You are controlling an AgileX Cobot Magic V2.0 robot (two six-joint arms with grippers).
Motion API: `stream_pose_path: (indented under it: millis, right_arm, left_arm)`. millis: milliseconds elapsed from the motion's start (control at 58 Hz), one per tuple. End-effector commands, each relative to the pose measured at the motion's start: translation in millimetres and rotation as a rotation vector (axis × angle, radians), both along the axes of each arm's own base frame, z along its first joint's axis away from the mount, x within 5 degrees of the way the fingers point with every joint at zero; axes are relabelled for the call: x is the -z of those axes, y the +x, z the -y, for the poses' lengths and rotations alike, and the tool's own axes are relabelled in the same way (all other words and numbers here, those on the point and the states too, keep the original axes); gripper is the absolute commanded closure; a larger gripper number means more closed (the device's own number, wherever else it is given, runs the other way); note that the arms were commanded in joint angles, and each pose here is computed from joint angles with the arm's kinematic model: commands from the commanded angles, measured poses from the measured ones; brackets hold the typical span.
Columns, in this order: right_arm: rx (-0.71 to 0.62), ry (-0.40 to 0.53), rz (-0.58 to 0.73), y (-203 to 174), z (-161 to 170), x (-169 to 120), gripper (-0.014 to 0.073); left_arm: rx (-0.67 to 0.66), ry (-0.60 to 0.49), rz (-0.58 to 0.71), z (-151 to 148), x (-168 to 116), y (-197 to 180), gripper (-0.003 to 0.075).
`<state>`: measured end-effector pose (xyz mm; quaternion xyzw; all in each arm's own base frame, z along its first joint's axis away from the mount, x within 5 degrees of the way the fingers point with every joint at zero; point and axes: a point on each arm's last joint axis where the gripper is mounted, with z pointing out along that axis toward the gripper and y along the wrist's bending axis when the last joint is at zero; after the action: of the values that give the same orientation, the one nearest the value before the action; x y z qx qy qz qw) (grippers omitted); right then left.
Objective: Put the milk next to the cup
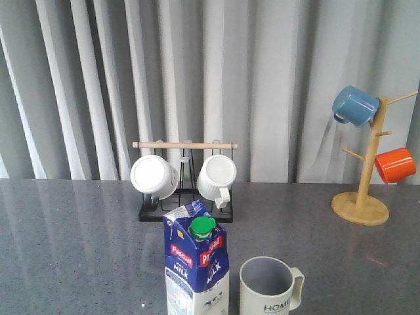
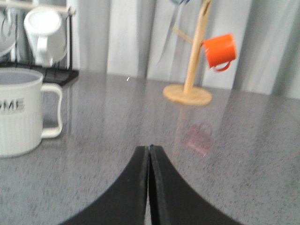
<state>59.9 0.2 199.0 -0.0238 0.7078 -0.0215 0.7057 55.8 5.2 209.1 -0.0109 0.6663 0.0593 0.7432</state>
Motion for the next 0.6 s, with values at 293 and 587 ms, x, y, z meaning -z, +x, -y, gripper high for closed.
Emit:
stream_pose_path:
  millis: [293,587]
  right_arm:
    - [0.005,-0.023,0.091,-4.1,0.1,-3.9,0.0599]
    - [0.011,-0.044,0.077,-4.0,0.5,-2.7,0.0599]
  left_arm:
    - [0.012,-0.001,0.116,1.3,-16.6,-3.8,0.0726]
    - [0.012,-0.001,0.116,1.3,-16.6,-3.8,0.0726]
